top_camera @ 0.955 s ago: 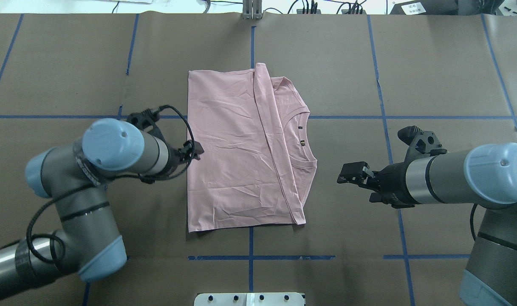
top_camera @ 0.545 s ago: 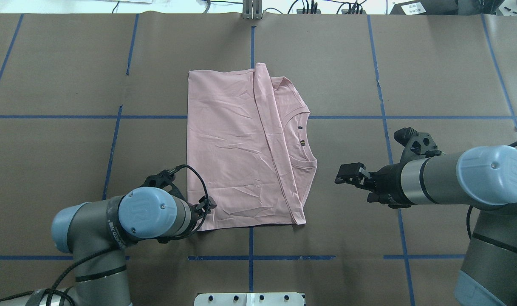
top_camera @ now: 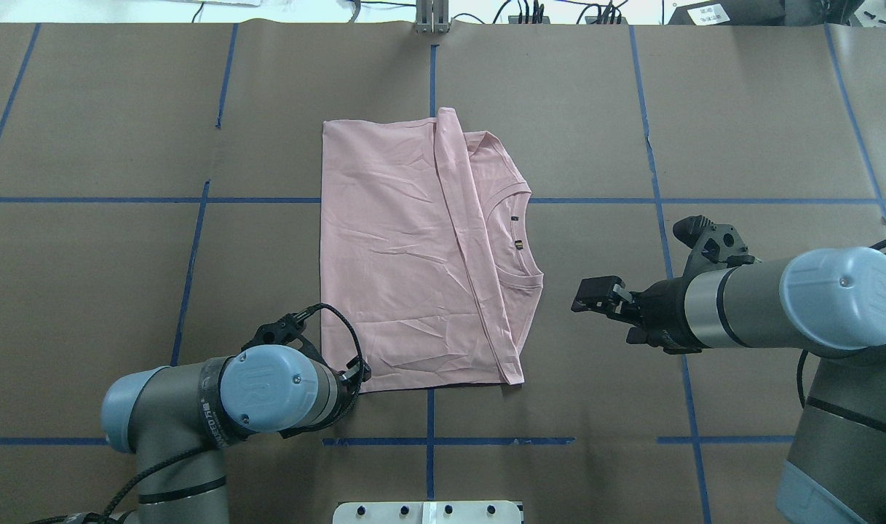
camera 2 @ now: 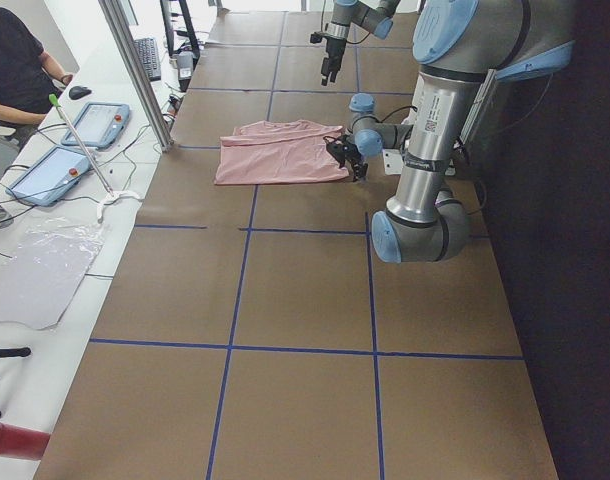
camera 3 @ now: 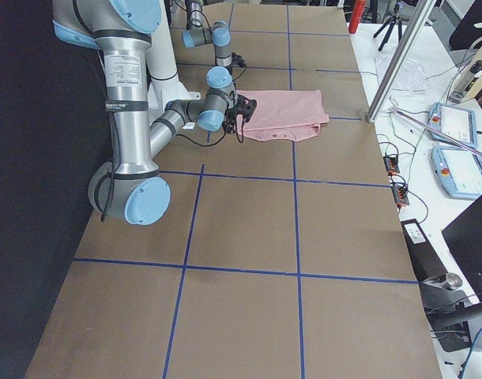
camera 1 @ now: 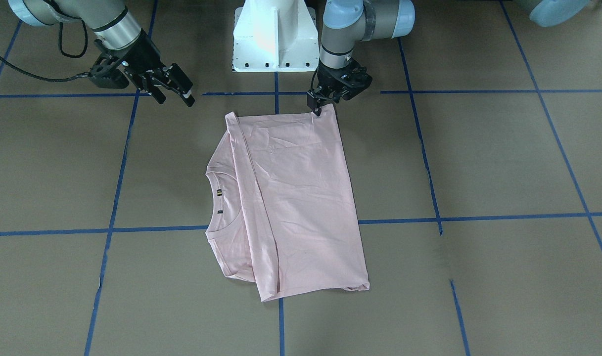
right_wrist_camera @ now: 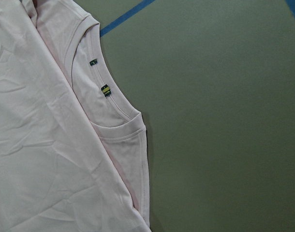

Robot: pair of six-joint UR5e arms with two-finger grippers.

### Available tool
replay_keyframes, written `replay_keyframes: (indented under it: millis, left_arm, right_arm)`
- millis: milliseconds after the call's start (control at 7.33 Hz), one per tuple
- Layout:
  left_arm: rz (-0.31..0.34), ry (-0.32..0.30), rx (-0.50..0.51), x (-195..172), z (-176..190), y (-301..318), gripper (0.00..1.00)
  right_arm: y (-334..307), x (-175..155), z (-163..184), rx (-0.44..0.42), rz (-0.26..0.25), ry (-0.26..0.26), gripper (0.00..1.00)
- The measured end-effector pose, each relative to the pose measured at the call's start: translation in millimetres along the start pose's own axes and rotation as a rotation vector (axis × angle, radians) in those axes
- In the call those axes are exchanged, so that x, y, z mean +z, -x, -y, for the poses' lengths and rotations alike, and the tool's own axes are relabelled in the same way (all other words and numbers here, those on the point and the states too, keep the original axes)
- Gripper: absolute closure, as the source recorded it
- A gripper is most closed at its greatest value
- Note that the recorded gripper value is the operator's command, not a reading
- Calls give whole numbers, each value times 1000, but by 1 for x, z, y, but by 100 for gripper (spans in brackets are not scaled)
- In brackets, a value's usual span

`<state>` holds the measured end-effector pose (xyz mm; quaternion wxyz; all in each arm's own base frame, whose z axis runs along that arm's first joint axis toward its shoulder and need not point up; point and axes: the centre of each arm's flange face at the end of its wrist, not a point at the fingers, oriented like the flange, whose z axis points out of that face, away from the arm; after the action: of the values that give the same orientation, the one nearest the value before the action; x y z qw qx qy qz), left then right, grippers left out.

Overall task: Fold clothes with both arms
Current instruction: 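Lower the right gripper to the shirt's near corner beside the left gripper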

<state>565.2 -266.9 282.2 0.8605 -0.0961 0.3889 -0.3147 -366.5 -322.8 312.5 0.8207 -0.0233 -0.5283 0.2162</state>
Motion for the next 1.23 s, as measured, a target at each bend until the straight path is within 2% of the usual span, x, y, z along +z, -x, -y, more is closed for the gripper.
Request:
replay_keyframes:
  millis: [545, 818, 955, 1227]
  left_arm:
    - [-23, -19, -2, -7, 4, -3, 100]
    - [-36, -14, 4, -15, 4, -3, 100]
    - [-44, -11, 6, -20, 4, -3, 100]
    - [-51, -9, 8, -24, 5, -3, 100]
  right_arm:
    - [0, 1, -2, 0, -1, 3, 0]
    - [0, 15, -12, -3, -19, 14, 0]
    - [4, 33, -23, -7, -58, 6, 0]
    - [44, 67, -56, -5, -194, -21, 0]
